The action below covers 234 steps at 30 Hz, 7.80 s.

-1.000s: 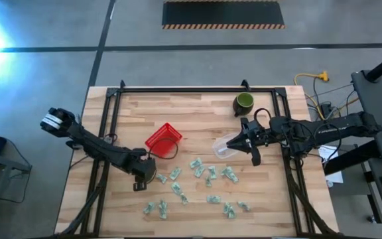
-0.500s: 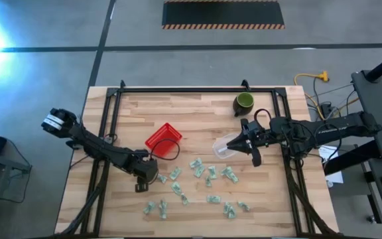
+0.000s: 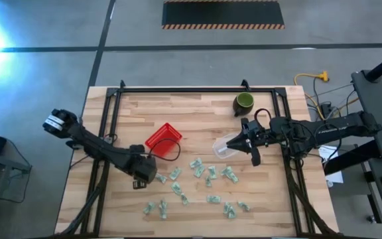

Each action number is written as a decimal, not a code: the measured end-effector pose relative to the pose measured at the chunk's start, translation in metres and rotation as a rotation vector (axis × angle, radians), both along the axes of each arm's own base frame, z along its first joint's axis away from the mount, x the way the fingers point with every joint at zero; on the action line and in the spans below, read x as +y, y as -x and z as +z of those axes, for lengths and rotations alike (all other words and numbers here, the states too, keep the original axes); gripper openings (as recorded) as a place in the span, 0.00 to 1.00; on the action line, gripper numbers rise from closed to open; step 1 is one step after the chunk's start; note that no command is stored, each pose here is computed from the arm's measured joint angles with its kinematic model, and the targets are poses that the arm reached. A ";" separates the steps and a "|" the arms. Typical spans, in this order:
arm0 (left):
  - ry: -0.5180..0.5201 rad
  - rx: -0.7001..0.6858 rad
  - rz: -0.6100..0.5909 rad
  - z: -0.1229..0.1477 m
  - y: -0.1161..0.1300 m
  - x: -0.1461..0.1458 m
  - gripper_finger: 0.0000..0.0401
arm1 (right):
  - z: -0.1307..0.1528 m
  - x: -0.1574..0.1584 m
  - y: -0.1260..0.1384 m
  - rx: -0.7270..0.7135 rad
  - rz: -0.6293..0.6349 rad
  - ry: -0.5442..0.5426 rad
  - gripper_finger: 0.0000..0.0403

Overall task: Pick and place items into bin
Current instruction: Put the stevia packet into the red bin, then put the stevia packet into the transparent bin

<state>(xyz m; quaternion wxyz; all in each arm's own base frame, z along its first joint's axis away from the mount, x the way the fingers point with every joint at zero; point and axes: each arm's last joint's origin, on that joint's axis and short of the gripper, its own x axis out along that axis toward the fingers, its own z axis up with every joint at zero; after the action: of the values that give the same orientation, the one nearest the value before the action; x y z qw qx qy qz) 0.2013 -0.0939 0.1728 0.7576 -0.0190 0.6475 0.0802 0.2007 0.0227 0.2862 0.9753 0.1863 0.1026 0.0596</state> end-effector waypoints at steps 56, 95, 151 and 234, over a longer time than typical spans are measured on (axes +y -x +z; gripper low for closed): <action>0.109 0.086 -0.014 -0.032 0.005 -0.011 0.39 | -0.009 0.000 0.001 0.027 -0.006 0.005 0.13; 0.062 -0.354 0.054 0.054 0.001 -0.003 0.00 | -0.016 -0.001 0.001 0.047 -0.054 0.018 0.13; -0.226 -0.582 0.107 0.117 -0.026 0.040 0.35 | -0.046 0.120 0.063 0.392 -0.001 -0.097 0.13; -0.194 -0.569 0.115 0.109 -0.028 0.038 0.35 | -0.156 0.206 0.002 0.994 -0.055 0.164 0.25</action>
<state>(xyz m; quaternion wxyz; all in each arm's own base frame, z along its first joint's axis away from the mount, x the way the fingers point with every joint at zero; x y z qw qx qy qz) 0.2297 -0.0562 0.2817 0.9010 -0.0047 0.3965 0.1759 0.1983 0.2283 0.1299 0.8213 0.1174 0.5539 -0.0702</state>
